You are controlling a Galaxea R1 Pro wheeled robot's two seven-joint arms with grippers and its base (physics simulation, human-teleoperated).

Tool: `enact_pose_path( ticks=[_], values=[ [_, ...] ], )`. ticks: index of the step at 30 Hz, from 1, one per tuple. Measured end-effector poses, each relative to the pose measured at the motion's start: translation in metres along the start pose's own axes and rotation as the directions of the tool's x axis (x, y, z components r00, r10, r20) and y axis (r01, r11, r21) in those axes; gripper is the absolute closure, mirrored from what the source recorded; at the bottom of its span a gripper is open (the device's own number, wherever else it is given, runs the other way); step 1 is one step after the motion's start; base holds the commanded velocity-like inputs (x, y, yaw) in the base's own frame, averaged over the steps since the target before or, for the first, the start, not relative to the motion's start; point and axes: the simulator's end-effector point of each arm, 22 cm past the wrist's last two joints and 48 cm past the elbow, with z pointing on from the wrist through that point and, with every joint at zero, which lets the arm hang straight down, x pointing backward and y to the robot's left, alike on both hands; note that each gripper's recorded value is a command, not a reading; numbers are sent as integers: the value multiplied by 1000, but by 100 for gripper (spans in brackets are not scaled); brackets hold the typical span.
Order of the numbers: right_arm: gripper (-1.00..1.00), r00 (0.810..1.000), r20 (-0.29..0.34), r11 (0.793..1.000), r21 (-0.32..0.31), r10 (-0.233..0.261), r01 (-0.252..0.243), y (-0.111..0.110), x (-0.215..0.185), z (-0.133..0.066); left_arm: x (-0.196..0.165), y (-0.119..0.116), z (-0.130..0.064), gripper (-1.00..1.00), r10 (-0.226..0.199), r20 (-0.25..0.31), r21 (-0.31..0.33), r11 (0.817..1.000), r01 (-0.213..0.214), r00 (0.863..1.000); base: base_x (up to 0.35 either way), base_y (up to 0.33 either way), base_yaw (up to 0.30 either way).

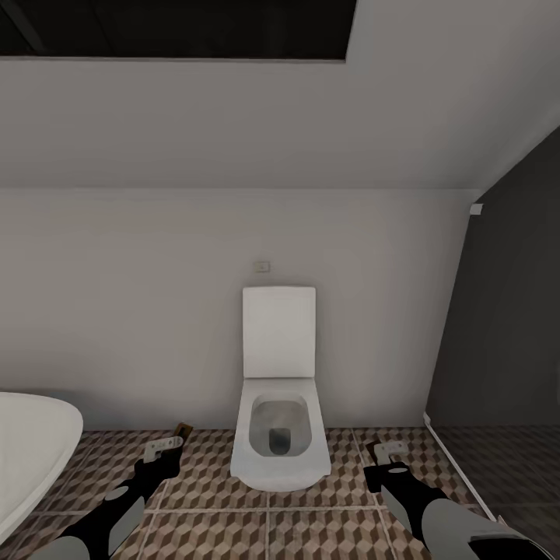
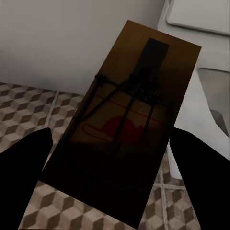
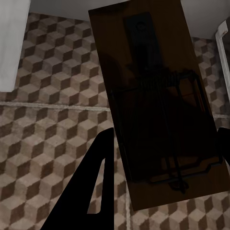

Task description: Take the four mousetraps from the cabinet in the bathroom and place them on the bathroom floor. Make sure all four end up on the same floor surface, and ensure that at least two of them are either under or directly next to the same bathroom sink.

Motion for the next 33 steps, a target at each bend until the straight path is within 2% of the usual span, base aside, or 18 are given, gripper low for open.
enact_pose_path(
  ticks=[12,26,33],
  values=[
    [100,1000,-3,1000,0,0,0,0,2,1,3,5,1,100,-15,0,-60,998,15,1000,0,0,0],
    [100,1000,-3,1000,-3,1,-1,7,24,18,30,10,10,100,-10,-2,-63,998,10,1000,0,0,0],
    [100,1000,1,1000,-2,2,-2,9,34,27,51,12,14,100,-7,-40,-62,998,4,999,0,0,0]
  ],
)
